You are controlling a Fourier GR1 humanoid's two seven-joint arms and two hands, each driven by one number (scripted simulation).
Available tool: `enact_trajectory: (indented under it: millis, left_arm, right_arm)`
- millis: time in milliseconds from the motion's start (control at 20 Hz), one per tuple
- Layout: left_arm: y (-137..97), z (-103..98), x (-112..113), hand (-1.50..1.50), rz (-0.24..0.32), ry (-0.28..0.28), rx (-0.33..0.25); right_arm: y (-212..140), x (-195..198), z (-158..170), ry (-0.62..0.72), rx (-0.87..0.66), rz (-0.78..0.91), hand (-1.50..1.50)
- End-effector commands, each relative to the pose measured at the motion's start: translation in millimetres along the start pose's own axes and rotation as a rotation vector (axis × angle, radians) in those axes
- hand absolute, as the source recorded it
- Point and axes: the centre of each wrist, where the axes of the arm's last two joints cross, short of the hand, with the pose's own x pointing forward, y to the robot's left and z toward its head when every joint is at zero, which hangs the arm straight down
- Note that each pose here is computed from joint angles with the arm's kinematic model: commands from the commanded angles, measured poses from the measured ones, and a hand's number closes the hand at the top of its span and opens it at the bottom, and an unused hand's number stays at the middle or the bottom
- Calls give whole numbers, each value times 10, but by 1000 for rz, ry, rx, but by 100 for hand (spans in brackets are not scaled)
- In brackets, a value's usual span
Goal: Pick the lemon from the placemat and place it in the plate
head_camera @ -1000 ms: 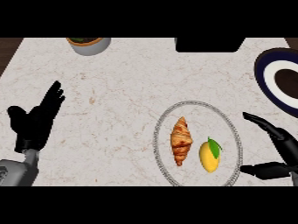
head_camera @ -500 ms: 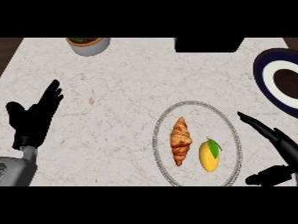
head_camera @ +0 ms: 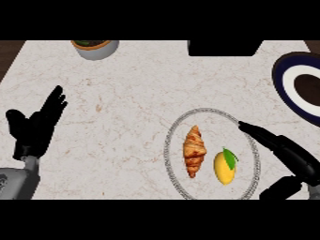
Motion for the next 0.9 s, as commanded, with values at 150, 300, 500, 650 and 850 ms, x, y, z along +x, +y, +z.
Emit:
enact_trajectory:
  millis: [150,300,500,650,850]
  left_arm:
    - [-118,-6,47,0,3,10,-19]
    - [-7,-12,39,0,-5,-7,11]
    - [-164,53,-48,0,-7,12,-6]
    - [47,69,147,0,-7,-3,-6]
    - [53,26,50,0,-14,-3,-11]
  right_arm:
    - [165,61,-288,113,86,136,-150]
    - [157,145,-445,128,136,182,-150]
    - [252,189,-310,144,174,170,-150]
    - [105,364,-386,161,196,187,-150]
    - [359,235,-513,174,181,208,-150]
